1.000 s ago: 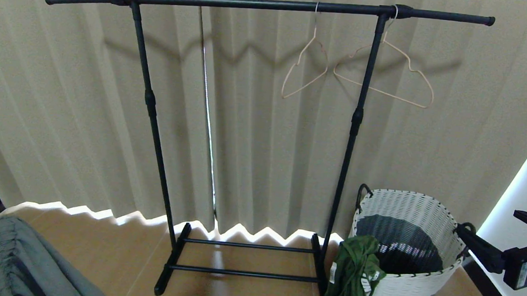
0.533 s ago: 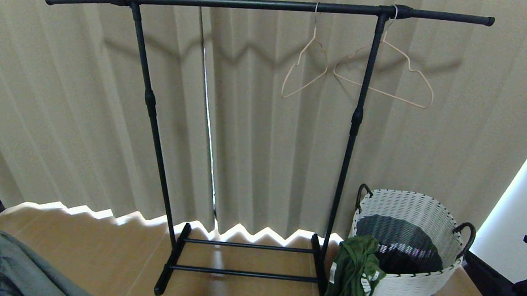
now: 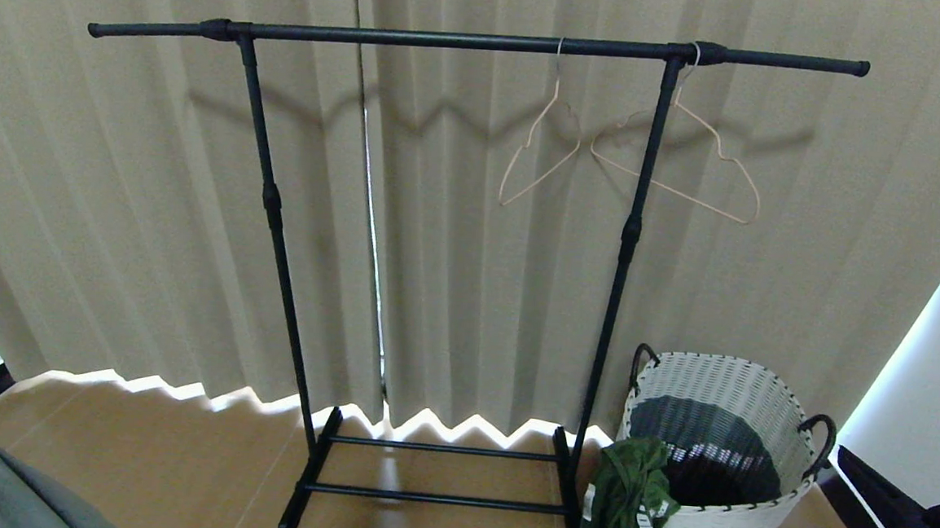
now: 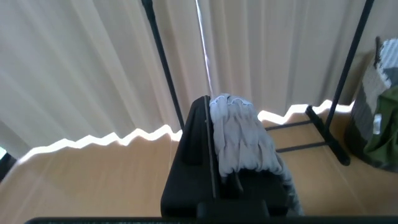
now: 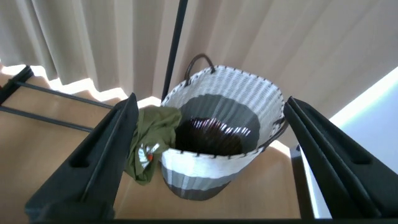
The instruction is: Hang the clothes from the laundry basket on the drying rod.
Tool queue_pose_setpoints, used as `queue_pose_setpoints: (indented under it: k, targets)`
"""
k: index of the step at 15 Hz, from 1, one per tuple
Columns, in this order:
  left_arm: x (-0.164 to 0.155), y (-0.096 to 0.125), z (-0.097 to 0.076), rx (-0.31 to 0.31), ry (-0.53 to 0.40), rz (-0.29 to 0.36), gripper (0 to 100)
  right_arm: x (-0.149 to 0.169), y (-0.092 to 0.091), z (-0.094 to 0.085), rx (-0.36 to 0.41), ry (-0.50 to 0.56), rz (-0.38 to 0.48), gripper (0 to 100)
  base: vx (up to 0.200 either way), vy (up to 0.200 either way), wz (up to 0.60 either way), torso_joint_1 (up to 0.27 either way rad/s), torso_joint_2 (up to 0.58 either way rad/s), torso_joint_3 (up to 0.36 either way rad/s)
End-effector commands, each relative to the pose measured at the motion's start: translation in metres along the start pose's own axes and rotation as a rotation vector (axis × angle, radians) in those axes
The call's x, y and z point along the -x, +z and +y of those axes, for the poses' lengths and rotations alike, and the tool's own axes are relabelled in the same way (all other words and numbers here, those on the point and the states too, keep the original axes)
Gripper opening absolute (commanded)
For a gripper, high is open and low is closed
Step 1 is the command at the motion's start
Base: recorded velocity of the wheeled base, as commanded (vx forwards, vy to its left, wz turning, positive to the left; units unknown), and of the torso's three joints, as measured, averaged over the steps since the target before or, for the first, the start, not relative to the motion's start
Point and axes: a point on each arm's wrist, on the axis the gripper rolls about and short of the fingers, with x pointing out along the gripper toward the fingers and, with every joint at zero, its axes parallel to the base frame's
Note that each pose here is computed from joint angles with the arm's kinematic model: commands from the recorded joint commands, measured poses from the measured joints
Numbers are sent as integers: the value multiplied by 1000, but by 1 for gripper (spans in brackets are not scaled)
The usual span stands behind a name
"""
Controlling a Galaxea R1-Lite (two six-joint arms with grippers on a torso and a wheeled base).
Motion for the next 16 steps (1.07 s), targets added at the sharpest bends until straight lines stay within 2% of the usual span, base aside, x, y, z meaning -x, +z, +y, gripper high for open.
queue_pose_setpoints:
  k: [1, 11, 16]
  targets:
    - [1, -1, 0, 0, -3, -3, 0, -1, 1, 0, 0, -2, 0, 100, 0, 0, 0, 110, -437, -349]
    - [1, 0, -1, 4, -22, -8, 0, -7, 11, -5, -1, -21, -13, 100, 0, 0, 0, 155, -477, -319]
    - [1, 0, -1, 4, -22, -9, 0, -8, 9, -4, -1, -19, -3, 100, 0, 0, 0, 193, -492, -296]
